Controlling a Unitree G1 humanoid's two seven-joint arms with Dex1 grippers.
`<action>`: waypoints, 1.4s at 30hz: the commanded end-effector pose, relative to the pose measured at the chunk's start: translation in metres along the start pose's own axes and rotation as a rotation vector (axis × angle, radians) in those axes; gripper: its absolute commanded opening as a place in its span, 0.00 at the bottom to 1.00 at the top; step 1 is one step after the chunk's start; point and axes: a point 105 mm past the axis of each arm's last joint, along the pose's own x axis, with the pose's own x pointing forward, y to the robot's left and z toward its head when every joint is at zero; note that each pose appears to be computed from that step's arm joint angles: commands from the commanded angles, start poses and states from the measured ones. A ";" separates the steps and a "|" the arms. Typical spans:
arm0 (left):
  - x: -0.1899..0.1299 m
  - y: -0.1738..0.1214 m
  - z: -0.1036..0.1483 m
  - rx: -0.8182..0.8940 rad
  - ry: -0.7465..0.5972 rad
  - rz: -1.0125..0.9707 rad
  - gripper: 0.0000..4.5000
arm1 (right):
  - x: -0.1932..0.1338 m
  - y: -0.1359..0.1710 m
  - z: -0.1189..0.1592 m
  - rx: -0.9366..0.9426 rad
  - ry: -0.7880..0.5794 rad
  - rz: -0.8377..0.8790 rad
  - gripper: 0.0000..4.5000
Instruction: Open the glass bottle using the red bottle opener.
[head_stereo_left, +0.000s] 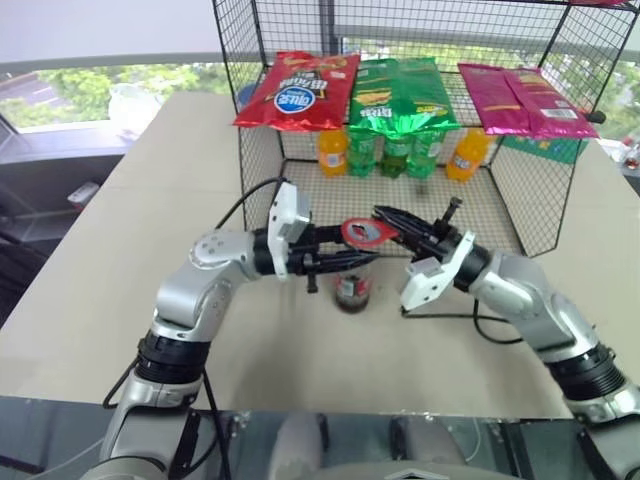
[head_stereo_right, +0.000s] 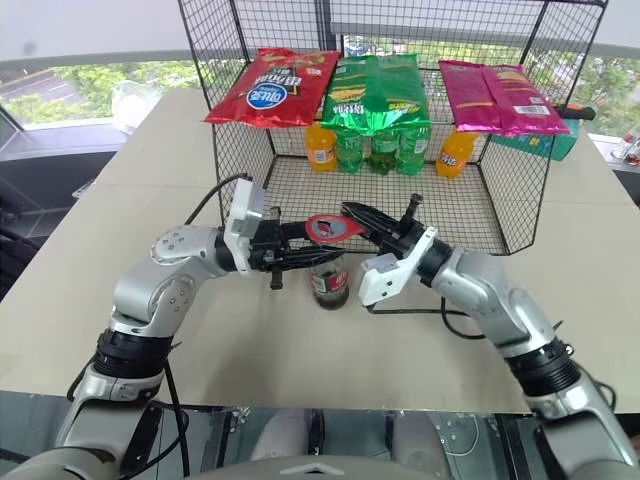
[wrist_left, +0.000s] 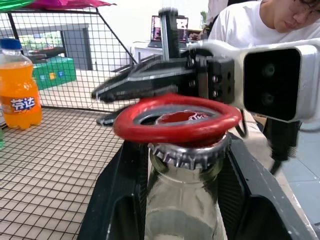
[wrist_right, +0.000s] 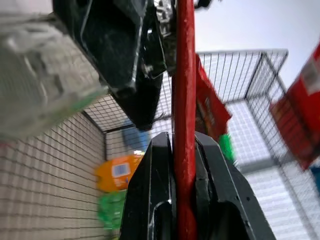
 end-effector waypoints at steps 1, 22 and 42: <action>0.000 -0.001 -0.005 0.015 0.020 -0.005 0.77 | -0.004 -0.025 0.004 0.018 0.022 -0.124 0.00; -0.010 -0.003 0.022 0.041 -0.050 -0.003 0.99 | -0.015 -0.029 0.003 0.071 0.085 -0.176 0.00; -0.010 -0.013 0.015 0.025 -0.033 -0.049 0.27 | -0.016 -0.023 0.020 0.133 0.031 -0.188 0.00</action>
